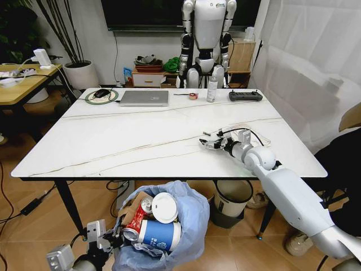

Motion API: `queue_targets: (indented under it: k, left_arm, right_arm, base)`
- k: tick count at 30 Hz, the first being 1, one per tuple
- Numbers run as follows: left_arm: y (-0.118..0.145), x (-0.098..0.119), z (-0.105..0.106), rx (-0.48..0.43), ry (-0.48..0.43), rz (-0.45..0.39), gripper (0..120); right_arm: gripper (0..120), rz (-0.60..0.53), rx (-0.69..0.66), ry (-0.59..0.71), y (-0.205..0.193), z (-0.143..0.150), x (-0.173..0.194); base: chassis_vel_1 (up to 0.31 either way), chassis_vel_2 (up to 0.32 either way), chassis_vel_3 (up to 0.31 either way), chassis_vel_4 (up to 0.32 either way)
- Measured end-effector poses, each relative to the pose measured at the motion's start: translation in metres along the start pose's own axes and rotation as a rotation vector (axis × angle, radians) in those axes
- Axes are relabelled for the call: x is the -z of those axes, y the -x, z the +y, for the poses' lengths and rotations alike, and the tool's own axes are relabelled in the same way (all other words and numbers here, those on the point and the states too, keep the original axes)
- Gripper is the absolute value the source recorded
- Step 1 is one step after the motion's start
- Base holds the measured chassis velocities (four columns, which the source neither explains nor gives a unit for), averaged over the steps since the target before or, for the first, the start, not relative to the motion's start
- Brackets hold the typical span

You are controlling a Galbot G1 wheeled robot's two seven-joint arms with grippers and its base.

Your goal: Pick up the trash bin and place the trash from the table into it.

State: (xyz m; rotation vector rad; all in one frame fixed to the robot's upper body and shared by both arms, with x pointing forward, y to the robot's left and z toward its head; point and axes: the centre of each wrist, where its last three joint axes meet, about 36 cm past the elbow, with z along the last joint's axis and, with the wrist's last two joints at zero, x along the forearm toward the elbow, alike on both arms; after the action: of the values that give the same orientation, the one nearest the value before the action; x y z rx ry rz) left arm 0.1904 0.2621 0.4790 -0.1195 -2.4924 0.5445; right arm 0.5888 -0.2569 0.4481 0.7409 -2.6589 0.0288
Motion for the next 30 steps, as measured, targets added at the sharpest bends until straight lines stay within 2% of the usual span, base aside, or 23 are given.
queue_targets:
  k: [4,8,12,14,17,18,24,25,28,30]
  left_arm:
    - [0.0002,0.0001,0.0001,0.000,0.000,0.000,0]
    - [0.0004,-0.0001,0.0003,0.000,-0.001,0.000,0]
    - [0.0005,-0.0002,0.0002,-0.001,-0.002,0.000,0]
    - [0.0007,-0.0002,0.0000,-0.001,-0.002,0.000,0]
    - [0.0010,-0.0004,-0.0001,-0.002,-0.003,0.000,0]
    - [0.0010,-0.0005,-0.0001,-0.002,-0.003,0.000,0]
    - [0.0009,-0.0004,0.0000,-0.002,-0.002,0.000,0]
    - [0.0009,-0.0003,0.0002,-0.001,-0.002,-0.001,0]
    - [0.0008,-0.0003,0.0002,-0.001,-0.002,0.000,0]
    - [0.0008,-0.0002,0.0002,-0.001,-0.002,-0.001,0]
  right_arm:
    - [99,0.005,-0.008,-0.014,0.0043,0.0007,0.0000]
    - [90,0.010,-0.023,-0.034,0.0081,-0.0003,-0.0012]
    - [71,0.017,-0.038,-0.047,0.0067,-0.0047,-0.0004]
    - [68,0.018,-0.039,-0.049,0.0059,-0.0053,-0.0002]
    - [56,0.021,-0.042,-0.051,0.0047,-0.0054,0.0001]
    - [49,0.023,-0.041,-0.053,0.0041,-0.0048,-0.0005]
    - [32,0.026,-0.040,-0.055,0.0035,-0.0043,-0.0014]
    - [25,0.027,-0.039,-0.057,0.0034,-0.0041,-0.0018]
    - [11,0.031,-0.040,-0.062,0.0024,-0.0041,-0.0027]
    - [10,0.033,-0.040,-0.063,0.0021,-0.0042,-0.0032]
  base:
    - [0.000,0.000,0.000,0.000]
    - [0.000,0.000,0.000,0.000]
    - [0.000,0.000,0.000,0.000]
    - [0.000,0.000,0.000,0.000]
    - [0.000,0.000,0.000,0.000]
    - [0.000,0.000,0.000,0.000]
    - [0.000,0.000,0.000,0.000]
    - [0.000,0.000,0.000,0.000]
    - [0.000,0.000,0.000,0.000]
    - [0.000,0.000,0.000,0.000]
